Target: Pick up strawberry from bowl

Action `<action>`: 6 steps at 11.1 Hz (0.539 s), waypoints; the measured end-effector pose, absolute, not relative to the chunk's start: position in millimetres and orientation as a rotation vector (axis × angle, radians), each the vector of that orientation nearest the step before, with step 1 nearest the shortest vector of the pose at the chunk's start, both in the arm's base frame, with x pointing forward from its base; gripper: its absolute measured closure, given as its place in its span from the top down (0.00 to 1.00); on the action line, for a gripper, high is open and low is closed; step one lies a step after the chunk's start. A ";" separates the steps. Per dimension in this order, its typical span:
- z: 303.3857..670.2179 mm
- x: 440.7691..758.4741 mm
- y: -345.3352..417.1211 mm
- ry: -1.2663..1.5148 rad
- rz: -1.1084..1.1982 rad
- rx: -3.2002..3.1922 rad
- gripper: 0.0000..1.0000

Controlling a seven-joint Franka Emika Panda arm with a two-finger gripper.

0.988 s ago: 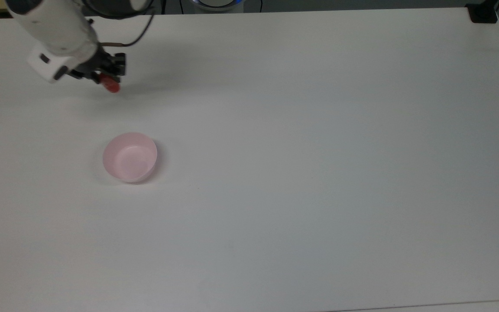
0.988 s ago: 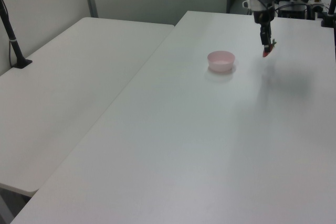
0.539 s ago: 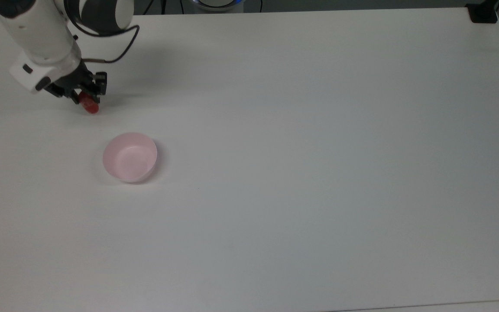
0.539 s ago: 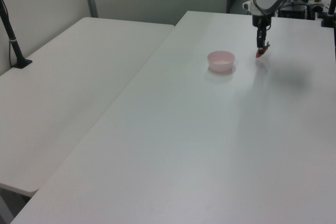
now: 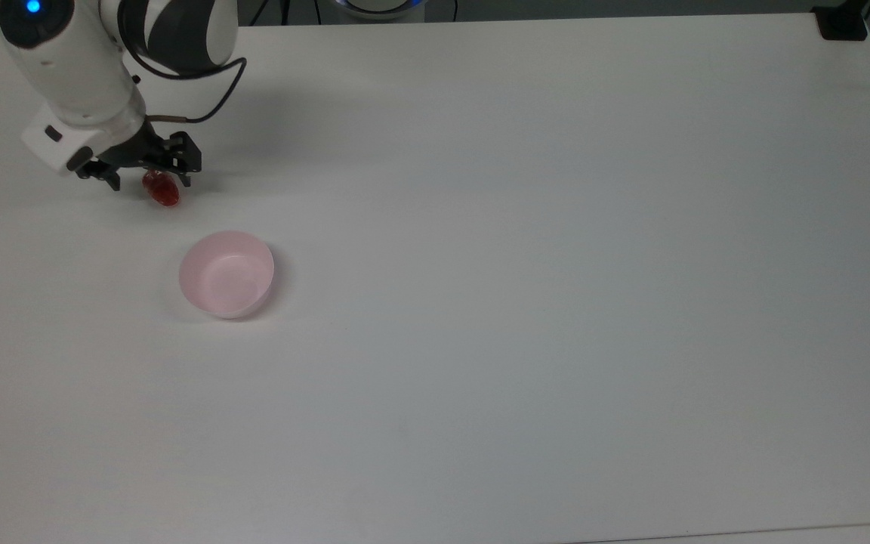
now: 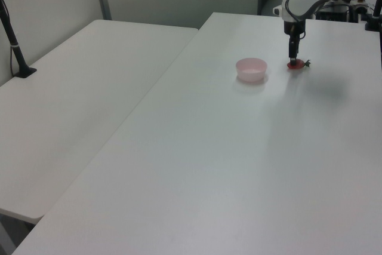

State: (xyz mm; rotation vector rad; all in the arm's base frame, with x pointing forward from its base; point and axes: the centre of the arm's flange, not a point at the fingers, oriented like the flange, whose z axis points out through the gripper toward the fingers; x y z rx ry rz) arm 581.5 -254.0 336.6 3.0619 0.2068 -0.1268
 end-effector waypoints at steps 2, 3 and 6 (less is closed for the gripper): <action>380.7 582.3 -248.6 0.206 -0.148 3.064 1.00; 412.8 582.3 -238.3 0.203 -0.157 3.078 1.00; 503.3 580.0 -187.5 -0.010 0.009 3.133 1.00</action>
